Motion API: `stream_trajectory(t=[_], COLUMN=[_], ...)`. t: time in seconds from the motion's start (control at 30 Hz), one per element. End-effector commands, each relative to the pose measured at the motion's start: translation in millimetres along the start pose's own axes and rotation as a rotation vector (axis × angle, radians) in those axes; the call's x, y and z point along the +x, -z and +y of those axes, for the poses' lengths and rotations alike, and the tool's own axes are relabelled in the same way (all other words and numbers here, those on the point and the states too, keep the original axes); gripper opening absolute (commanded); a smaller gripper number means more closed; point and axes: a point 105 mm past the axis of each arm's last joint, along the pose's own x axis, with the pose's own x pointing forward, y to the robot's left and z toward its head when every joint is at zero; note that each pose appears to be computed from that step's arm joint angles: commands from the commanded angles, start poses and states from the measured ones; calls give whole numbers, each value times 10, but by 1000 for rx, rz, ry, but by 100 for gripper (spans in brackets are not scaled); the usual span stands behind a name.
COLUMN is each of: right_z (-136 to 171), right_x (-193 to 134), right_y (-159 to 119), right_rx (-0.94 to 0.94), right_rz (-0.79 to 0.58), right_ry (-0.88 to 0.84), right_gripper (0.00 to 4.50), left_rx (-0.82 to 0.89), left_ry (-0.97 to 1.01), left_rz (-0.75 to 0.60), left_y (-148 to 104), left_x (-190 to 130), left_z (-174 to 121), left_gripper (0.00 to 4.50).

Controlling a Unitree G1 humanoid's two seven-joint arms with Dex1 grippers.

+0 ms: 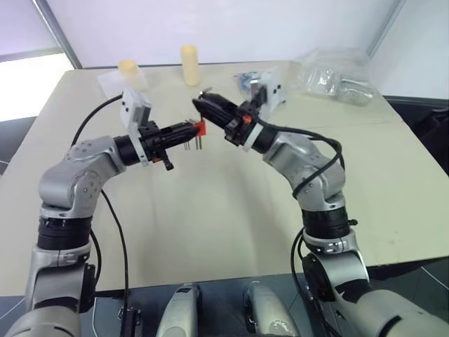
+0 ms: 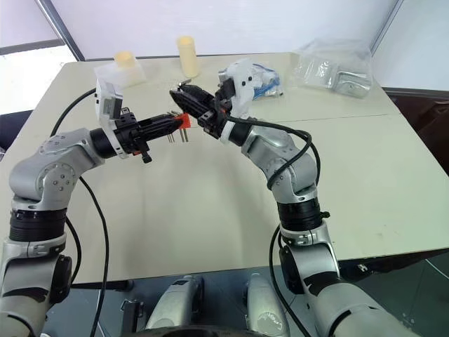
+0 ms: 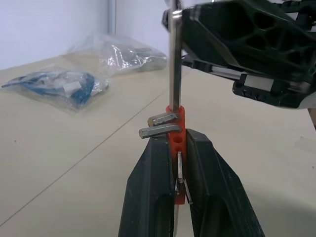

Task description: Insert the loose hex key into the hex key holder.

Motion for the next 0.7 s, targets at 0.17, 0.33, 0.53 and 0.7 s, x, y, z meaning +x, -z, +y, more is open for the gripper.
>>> stream_trajectory(t=[0.17, 0.33, 0.53, 0.7], right_z=[163, 155, -75, -252], right_x=[-158, -469, -651, -793], right_y=[-7, 91, 54, -96], right_rx=[1, -2, -31, -127], right_rz=[49, 129, 139, 132], right_ry=[-98, -94, 33, 127], right_gripper=[439, 439, 439, 439], left_rx=[62, 47, -13, -87], left_ry=[15, 37, 101, 132], left_rz=[-53, -43, -5, 22], left_y=[-199, -152, 15, 219], left_x=[-15, 17, 160, 371], left_z=[-55, -98, -224, -332], left_gripper=[0, 0, 0, 0])
